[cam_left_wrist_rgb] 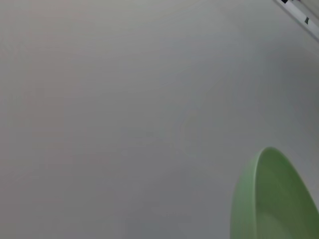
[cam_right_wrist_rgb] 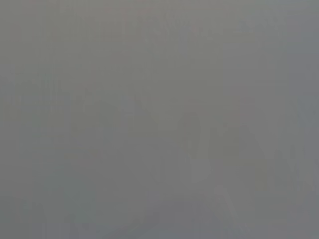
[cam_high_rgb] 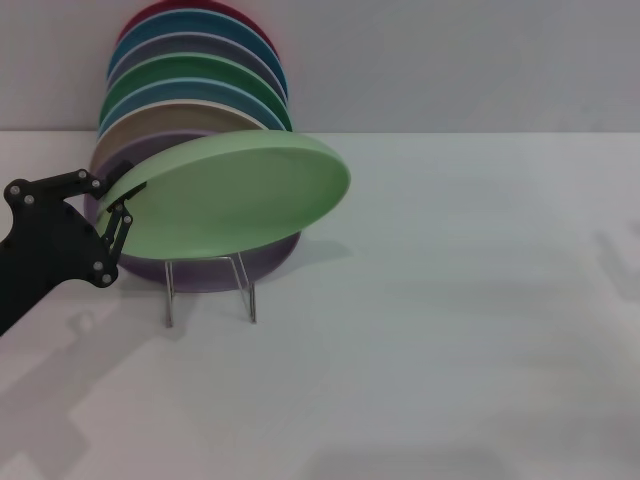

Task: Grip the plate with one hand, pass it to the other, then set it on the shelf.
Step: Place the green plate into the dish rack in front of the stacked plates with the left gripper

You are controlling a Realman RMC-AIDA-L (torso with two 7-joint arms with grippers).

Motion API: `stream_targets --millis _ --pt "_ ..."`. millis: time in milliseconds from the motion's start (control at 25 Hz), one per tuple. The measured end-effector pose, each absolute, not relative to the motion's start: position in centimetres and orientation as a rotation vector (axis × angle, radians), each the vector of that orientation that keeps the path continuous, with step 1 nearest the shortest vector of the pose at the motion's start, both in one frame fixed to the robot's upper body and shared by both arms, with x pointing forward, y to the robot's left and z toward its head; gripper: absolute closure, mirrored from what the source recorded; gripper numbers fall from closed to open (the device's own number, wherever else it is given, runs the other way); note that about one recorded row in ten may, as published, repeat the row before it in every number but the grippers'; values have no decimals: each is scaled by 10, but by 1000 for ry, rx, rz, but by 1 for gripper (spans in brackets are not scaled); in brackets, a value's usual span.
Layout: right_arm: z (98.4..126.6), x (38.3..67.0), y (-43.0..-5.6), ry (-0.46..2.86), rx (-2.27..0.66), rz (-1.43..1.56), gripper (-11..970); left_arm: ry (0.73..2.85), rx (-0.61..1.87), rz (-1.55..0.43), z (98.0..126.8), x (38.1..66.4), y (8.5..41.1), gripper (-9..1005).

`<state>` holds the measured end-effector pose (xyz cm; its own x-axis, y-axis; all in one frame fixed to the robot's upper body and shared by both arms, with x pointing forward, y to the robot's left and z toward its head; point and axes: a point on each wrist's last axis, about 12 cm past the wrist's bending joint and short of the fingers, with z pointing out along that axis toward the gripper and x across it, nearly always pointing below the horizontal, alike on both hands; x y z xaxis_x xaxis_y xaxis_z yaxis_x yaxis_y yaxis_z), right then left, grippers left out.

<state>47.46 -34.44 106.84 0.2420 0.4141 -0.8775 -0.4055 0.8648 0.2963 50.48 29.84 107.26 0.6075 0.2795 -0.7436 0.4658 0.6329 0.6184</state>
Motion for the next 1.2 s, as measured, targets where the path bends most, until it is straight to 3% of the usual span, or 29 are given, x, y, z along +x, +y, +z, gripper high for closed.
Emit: stream_targets --millis 1200 --pt "1070 473 -342 1189 -9 580 339 1048 942 -127 1060 510 294 840"
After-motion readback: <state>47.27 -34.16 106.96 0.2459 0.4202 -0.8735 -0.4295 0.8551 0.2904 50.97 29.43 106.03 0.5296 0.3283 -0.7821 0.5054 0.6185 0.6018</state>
